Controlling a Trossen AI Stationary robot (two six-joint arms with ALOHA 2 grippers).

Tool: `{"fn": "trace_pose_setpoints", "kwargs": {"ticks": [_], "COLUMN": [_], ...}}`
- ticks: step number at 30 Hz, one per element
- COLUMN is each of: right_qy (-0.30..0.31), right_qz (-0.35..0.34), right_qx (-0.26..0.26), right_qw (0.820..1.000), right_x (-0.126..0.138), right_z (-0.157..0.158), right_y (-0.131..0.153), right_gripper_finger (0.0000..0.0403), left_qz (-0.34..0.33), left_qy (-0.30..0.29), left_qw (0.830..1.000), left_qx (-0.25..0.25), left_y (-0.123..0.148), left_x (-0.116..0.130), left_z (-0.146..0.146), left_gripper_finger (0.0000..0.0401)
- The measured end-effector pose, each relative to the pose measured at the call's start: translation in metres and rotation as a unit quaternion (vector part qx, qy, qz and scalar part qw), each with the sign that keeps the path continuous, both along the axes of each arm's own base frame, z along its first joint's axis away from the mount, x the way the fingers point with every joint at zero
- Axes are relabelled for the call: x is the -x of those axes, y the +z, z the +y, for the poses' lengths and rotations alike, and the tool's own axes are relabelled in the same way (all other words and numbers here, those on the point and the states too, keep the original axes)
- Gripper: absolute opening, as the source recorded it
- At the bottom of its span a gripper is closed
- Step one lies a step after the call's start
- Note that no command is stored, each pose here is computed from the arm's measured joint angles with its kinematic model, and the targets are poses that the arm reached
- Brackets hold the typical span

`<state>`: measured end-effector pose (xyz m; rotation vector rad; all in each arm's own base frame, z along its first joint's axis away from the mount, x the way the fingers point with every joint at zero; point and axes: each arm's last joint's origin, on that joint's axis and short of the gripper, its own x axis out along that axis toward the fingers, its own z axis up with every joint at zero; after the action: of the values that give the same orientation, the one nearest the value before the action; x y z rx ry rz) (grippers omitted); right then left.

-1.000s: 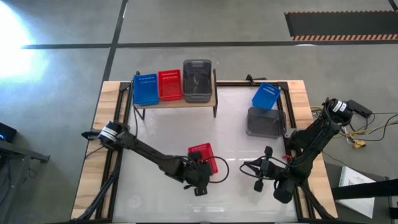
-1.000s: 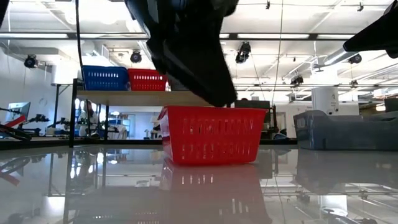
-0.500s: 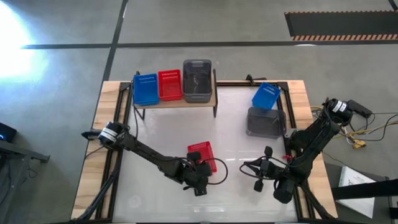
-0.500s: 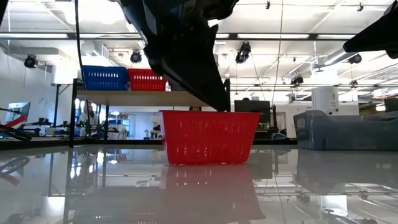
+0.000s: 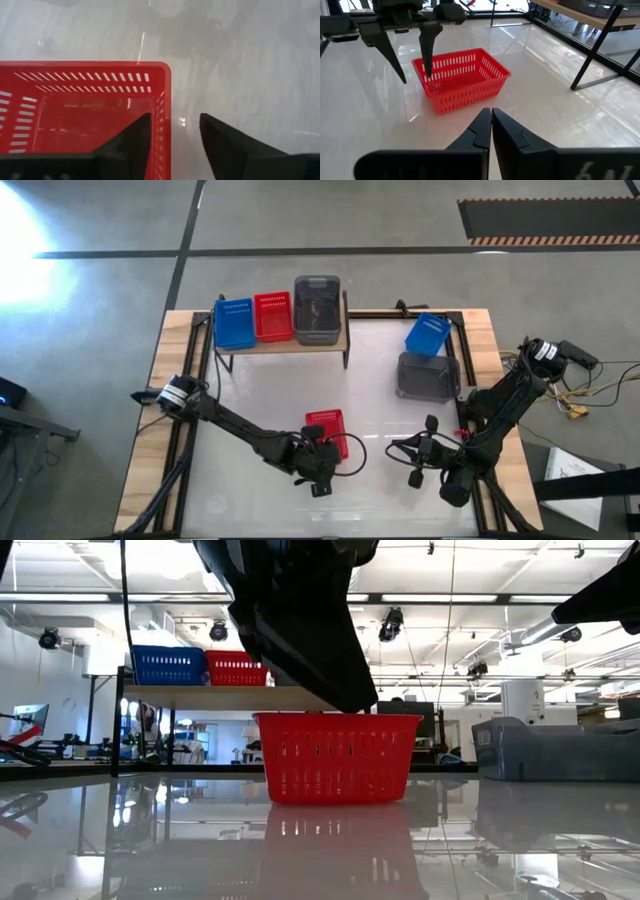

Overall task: Stack baskets on shelf by color
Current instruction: Stack the red bin on top of the stacked red bins on the shelf

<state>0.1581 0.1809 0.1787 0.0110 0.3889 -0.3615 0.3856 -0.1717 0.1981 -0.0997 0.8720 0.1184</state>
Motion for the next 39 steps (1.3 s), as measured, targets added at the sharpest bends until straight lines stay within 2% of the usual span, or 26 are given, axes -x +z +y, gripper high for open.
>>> {"fn": "trace_pose_setpoints", "kwargs": {"ticks": [3, 6, 10, 16, 22, 26, 32, 36, 39], "right_qy": [0.0, 0.0, 0.0, 0.001, 0.001, 0.001, 0.003, 0.003, 0.003], "right_qz": [0.0, 0.0, 0.0, 0.0, 0.0, 0.001, 0.002, 0.003, 0.003], "right_qx": [0.0, 0.0, 0.0, 0.001, 0.001, 0.003, 0.007, 0.008, 0.008], "right_qw": [1.0, 1.0, 1.0, 1.0, 1.0, 1.0, 1.0, 1.0, 1.0], "right_x": [0.0, 0.0, 0.0, 0.0, 0.0, 0.0, 0.0, 0.0, 0.0], "right_z": [0.0, 0.0, 0.0, 0.0, 0.0, 0.0, 0.0, 0.0, 0.0], "right_y": [0.0, 0.0, 0.0, 0.0, 0.0, 0.0, 0.0, 0.0, -0.001], "right_gripper_finger": [0.0009, 0.0009, 0.0009, 0.0009, 0.0009, 0.0009, 0.0009, 0.0009, 0.0009], "left_qz": [0.001, 0.009, 0.02, 0.016, 0.048, 0.085, 0.113, 0.103, 0.085], "left_qy": [0.001, 0.009, 0.013, 0.012, 0.004, 0.001, 0.006, 0.004, 0.005], "left_qw": [1.0, 1.0, 1.0, 1.0, 0.998, 0.993, 0.98, 0.973, 0.96], "left_qx": [0.001, 0.003, -0.006, -0.014, -0.039, -0.08, -0.166, -0.208, -0.268], "left_y": [-0.001, -0.007, -0.017, -0.016, -0.004, 0.022, 0.08, 0.118, 0.14], "left_x": [0.0, 0.0, -0.001, -0.002, 0.003, 0.019, 0.057, 0.086, 0.105], "left_z": [0.0, 0.0, 0.001, 0.001, 0.002, -0.001, 0.001, 0.019, 0.039], "left_gripper_finger": [0.0168, 0.0161, 0.0116, 0.0015, 0.0003, 0.0001, 0.0001, 0.0001, 0.0]}}
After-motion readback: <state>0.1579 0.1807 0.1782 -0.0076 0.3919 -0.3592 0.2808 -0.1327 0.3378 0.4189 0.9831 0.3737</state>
